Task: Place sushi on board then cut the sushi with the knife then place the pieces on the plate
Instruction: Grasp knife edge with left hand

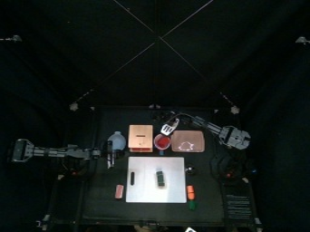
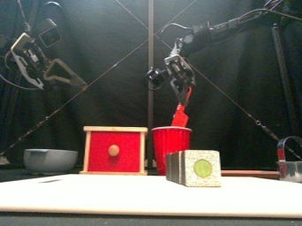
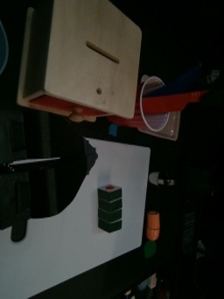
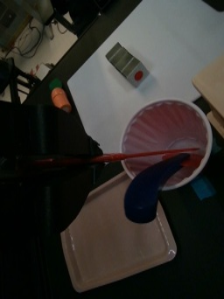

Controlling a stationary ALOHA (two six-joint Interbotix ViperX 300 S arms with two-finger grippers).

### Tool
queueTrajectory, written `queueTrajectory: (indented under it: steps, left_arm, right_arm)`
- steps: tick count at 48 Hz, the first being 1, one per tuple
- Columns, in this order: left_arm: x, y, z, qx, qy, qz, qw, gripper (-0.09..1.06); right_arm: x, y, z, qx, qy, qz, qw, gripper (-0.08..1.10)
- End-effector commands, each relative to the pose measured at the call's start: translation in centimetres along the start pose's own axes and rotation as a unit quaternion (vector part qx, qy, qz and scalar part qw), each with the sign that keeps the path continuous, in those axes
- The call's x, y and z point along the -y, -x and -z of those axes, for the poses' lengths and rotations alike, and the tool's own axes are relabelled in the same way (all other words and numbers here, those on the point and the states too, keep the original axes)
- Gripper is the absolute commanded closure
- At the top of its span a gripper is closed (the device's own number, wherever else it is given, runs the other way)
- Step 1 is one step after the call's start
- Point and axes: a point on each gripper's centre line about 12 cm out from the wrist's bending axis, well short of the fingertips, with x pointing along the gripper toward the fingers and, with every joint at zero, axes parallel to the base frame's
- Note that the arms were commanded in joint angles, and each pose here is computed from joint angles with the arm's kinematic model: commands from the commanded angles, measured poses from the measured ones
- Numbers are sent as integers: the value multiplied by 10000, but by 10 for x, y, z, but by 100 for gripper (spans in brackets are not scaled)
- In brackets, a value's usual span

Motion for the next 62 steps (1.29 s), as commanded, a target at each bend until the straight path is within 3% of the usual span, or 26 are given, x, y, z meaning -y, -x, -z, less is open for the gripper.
queueTrajectory:
  steps: [1, 18, 27, 35, 41, 49, 55, 62]
  left_arm:
    - [0, 2, -10, 184, 3, -5, 9998, 99]
    - [0, 5, -17, 353, 7, -6, 9994, 99]
    - [0, 4, -24, 437, -1, 6, 9990, 98]
    - [3, 3, -33, 551, -100, 68, 9984, 98]
    - [4, 1, -48, 735, -76, 82, 9972, 98]
    - [13, -1, -65, 921, -72, 251, 9954, 98]
    - [18, -6, -73, 967, 20, 346, 9947, 98]
    - [25, -15, -81, 947, 159, 439, 9944, 95]
  right_arm:
    - [-11, 53, 14, 658, 149, -16, 9977, 66]
    - [-39, 108, 62, 1653, 578, 141, 9845, 66]
    - [-60, 117, 91, 2555, 970, 53, 9619, 66]
    - [-71, 90, 119, 3362, 1387, 29, 9315, 65]
    - [-72, 63, 140, 3846, 1587, -114, 9092, 65]
    - [-68, 37, 165, 4692, 1713, -411, 8653, 65]
    - [-69, 14, 180, 4963, 1982, -510, 8437, 65]
    - [-78, -11, 189, 4911, 2335, -605, 8371, 65]
